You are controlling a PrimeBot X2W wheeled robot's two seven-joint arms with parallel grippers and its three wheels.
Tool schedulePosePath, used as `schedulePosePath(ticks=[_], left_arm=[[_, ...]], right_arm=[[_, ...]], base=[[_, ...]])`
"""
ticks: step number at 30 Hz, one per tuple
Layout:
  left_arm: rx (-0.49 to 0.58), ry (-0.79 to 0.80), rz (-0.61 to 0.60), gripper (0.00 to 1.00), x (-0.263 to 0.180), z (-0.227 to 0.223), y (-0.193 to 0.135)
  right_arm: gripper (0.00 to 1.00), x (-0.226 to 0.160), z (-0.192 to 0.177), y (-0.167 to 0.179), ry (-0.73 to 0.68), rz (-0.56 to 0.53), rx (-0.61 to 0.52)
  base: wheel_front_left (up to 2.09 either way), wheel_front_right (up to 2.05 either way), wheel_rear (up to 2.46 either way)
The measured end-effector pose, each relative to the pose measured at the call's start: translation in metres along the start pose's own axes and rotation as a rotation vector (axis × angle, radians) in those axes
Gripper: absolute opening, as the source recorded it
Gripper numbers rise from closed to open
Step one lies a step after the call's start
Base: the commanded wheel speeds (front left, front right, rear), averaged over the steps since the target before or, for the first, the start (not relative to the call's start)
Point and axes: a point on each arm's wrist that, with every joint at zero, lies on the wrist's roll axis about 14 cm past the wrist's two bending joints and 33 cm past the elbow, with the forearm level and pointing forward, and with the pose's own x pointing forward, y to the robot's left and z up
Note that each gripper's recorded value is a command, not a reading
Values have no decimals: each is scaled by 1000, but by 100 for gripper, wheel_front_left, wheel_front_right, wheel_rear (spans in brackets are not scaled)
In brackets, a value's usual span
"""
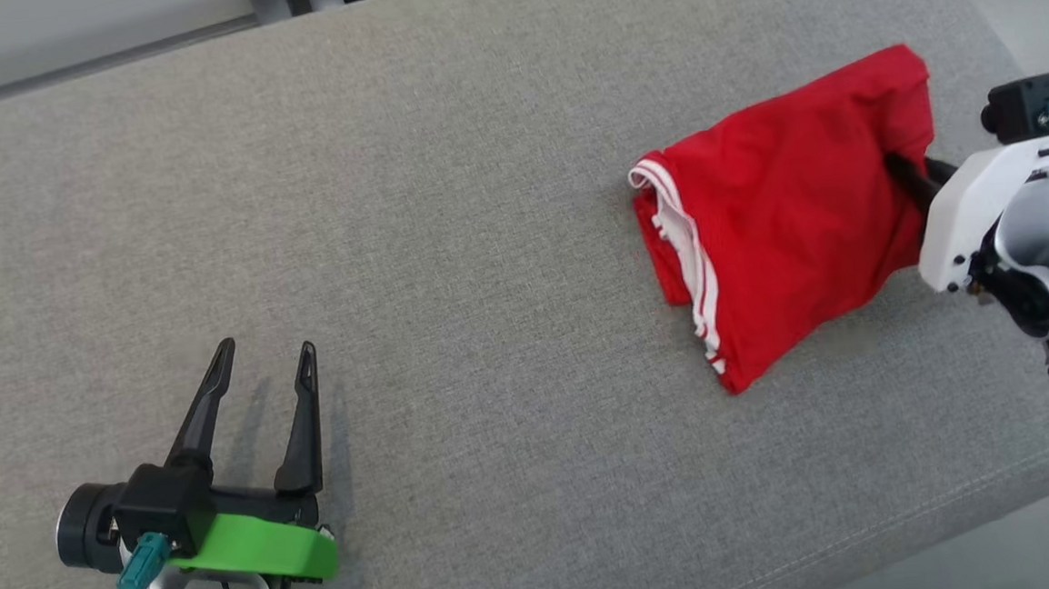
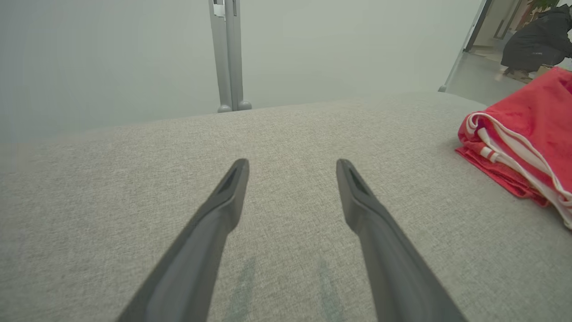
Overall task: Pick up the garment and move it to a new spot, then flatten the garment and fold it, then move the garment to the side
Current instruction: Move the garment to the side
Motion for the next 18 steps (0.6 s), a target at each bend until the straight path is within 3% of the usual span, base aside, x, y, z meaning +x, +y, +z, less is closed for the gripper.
schedulePosePath(ticks=[10,18], left_arm=[[-22,82,-18,100,17,-40,6],[-13,92,19,100,14,-46,21]], right_arm=[[0,11,5,-88,54,-229,-60],[0,27,7,-109,66,-299,-132]], base=[[0,0,0],[0,0,0]])
